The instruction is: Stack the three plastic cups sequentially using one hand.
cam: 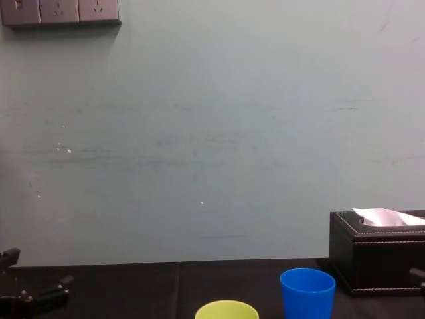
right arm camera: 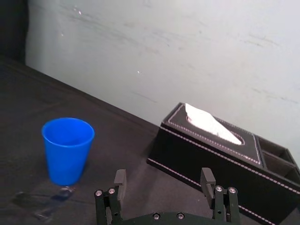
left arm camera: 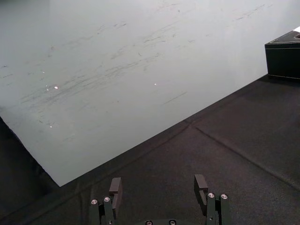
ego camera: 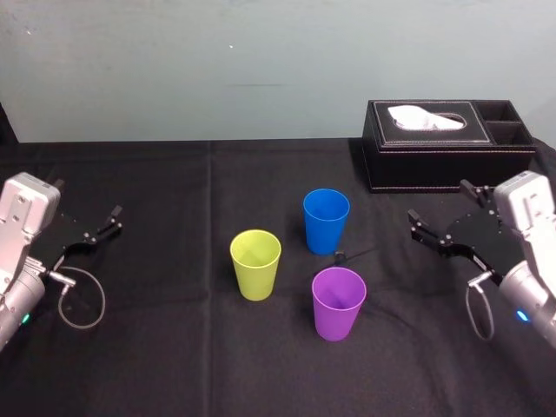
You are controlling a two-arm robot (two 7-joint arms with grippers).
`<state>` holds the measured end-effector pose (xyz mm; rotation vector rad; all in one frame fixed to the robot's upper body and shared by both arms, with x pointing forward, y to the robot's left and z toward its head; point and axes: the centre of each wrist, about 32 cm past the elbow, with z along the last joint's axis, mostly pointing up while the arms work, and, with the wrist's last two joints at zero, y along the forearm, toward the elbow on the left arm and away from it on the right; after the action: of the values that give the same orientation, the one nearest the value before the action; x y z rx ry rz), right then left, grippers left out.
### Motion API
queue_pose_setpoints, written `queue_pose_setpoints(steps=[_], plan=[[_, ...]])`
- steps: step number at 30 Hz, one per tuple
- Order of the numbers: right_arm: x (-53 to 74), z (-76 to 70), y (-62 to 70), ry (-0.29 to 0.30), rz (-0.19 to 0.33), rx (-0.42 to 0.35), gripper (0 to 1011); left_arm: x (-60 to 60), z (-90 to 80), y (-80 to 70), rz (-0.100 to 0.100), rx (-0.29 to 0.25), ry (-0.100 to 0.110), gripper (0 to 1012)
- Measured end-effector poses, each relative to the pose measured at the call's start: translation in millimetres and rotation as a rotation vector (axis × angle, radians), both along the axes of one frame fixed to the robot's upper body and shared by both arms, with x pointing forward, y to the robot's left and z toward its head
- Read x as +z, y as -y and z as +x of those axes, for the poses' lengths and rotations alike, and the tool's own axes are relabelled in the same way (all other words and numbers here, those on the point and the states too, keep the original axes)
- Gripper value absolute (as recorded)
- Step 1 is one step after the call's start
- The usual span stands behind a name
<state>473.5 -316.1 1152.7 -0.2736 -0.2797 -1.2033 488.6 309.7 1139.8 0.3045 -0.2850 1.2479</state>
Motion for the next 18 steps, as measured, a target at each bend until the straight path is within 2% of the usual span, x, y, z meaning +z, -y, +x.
queue_pose_setpoints(steps=[10, 18], plan=[[26.5, -28.3, 11.0, 0.012, 0.026, 0.074, 1003, 0.0, 0.0, 0.0, 0.000, 0.000, 0.000, 1010], [43.2, -53.6, 21.8, -0.033, 0.055, 0.157, 1003, 0.0, 0.0, 0.0, 0.000, 0.000, 0.000, 1010]])
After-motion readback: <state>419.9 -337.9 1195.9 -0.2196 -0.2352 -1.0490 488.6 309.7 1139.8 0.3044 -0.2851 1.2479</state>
